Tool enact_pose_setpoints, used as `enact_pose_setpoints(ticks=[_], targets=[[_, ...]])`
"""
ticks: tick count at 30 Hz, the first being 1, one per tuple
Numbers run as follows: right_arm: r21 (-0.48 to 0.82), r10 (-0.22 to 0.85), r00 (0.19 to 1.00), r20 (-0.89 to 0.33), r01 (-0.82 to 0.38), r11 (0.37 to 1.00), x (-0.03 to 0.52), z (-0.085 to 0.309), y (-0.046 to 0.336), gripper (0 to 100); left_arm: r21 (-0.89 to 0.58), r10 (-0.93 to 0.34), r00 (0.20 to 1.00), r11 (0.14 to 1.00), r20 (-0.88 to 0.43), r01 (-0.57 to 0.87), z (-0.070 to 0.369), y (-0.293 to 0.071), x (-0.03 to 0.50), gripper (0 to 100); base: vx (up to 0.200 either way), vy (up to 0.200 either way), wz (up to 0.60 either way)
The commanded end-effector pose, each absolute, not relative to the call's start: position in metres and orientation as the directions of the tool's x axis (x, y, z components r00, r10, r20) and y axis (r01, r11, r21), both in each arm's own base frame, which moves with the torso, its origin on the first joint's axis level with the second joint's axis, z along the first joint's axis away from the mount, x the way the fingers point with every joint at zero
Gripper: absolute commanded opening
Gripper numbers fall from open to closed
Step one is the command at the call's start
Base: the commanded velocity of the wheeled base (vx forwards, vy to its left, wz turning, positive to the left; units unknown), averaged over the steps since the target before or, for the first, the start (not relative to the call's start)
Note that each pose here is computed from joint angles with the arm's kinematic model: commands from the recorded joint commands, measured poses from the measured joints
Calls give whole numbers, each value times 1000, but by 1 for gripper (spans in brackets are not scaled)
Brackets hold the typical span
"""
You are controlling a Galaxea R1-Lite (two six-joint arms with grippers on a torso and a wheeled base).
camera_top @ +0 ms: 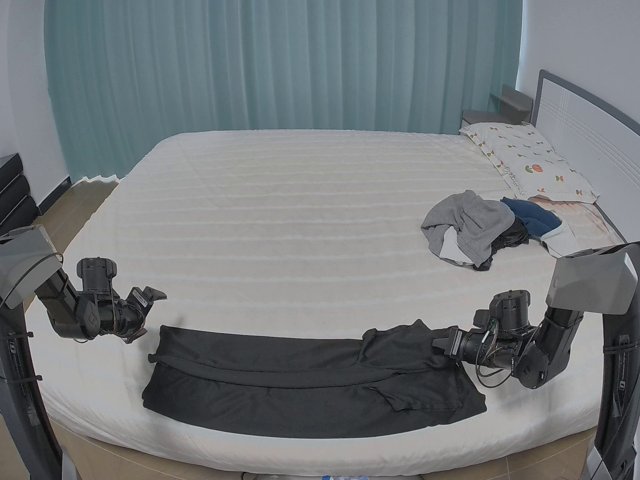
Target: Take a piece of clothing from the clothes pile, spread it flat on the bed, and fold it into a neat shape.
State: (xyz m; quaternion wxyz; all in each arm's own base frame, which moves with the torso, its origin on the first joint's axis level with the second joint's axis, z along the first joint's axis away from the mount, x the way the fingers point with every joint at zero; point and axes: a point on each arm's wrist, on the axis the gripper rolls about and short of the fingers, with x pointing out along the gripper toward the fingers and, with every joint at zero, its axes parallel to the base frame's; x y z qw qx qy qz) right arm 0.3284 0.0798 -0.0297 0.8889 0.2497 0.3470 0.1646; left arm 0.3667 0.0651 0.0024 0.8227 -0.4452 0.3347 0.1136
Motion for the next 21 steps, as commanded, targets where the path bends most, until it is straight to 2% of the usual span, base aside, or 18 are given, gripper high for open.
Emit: enact_pose_setpoints(ticks=[1,7,14,21], targets=[[589,502,700,-508,-143,795,318,-12,71,0,-653,-113,747,584,-655,-483,5,63,363,100,0,0,0],[593,498,680,-538,-114,797,305,-15,59,0,-590,-122,724,678,-679,-438,6,57,347,100,0,0,0],[595,492,677,-547,-99,798,301,-19,56,0,-575,-134,700,687,-701,-444,19,51,339,100,0,0,0],[593,492,660,-568,-87,801,300,-26,57,0,-505,-166,614,746,-772,-434,27,34,327,100,0,0,0]])
